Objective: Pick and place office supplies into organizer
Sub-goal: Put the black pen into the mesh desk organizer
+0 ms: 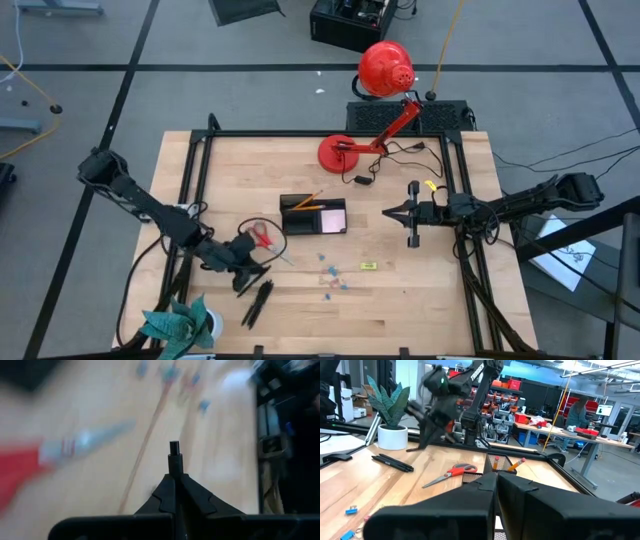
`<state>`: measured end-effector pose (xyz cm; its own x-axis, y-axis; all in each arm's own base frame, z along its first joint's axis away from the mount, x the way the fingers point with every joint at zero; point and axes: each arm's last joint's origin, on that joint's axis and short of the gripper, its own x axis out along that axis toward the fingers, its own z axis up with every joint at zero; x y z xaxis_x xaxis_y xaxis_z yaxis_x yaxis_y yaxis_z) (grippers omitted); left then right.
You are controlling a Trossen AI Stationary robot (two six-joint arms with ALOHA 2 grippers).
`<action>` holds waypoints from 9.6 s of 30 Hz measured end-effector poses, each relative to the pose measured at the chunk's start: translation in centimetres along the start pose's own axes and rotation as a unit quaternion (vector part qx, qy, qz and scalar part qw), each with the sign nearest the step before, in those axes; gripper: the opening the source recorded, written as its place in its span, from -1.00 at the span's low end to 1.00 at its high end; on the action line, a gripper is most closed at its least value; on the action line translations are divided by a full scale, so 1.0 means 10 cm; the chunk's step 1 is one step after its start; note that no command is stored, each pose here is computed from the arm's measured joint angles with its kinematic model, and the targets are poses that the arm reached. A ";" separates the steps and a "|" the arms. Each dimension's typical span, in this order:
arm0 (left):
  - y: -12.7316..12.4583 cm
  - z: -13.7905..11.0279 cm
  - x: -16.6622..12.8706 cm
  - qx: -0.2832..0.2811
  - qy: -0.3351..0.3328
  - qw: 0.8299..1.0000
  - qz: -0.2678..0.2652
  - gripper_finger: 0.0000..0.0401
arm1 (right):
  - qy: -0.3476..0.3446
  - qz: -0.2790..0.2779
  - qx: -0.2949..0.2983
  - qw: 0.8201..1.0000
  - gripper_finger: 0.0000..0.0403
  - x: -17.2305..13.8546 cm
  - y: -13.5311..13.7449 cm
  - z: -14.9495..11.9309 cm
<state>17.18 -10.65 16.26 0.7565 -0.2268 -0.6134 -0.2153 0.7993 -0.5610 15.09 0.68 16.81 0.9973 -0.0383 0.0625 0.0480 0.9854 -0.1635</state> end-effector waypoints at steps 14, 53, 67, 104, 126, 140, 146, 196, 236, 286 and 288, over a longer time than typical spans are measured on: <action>-0.40 0.95 -0.39 0.259 -0.250 0.925 0.120 -0.96 | 0.000 0.000 0.000 1.000 -0.96 0.00 0.00 0.00; 0.31 1.43 0.47 0.255 -0.224 0.873 0.351 -0.96 | 0.000 0.000 0.014 1.000 -0.96 0.00 0.00 0.00; 0.35 1.39 0.49 0.206 -0.211 0.892 0.343 -0.96 | -0.003 0.000 0.018 1.000 -0.96 0.00 0.00 0.01; 0.59 1.21 0.51 0.215 -0.218 0.911 0.275 -0.40 | -0.003 0.000 0.028 1.000 -0.96 0.00 0.00 0.01; -1.23 1.30 -0.18 0.304 -0.066 0.930 0.197 -0.36 | 0.013 0.003 0.033 0.999 -0.96 0.00 0.01 -0.03; -1.37 0.34 0.52 -0.013 0.196 0.956 0.217 -0.61 | 0.015 0.004 0.040 0.999 -0.96 0.00 0.01 -0.03; -1.28 0.18 0.79 -0.128 0.226 0.931 0.258 -0.59 | 0.015 0.004 0.037 0.999 -0.96 0.00 0.01 -0.03; -0.95 0.30 1.12 -0.178 0.244 0.898 0.320 -0.03 | 0.034 0.005 0.033 0.999 -0.96 0.00 0.01 -0.06; -0.88 0.13 1.31 -0.089 0.277 0.914 0.284 -0.77 | 0.033 0.005 0.033 0.999 -0.96 0.00 0.01 -0.06; -1.33 0.86 1.23 0.174 0.110 0.962 0.181 -0.87 | 0.039 0.006 0.035 0.999 -0.96 0.00 0.01 -0.07; -1.34 0.86 1.23 0.174 0.110 0.962 0.181 -0.87 | 0.039 0.006 0.034 0.999 -0.96 0.00 0.01 -0.07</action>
<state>34.66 -19.31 21.01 0.5138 0.0189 -0.8577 -0.1907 0.9773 -0.0927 15.11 0.70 16.04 0.9992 -0.0373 -0.0162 0.0356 0.9948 -0.0956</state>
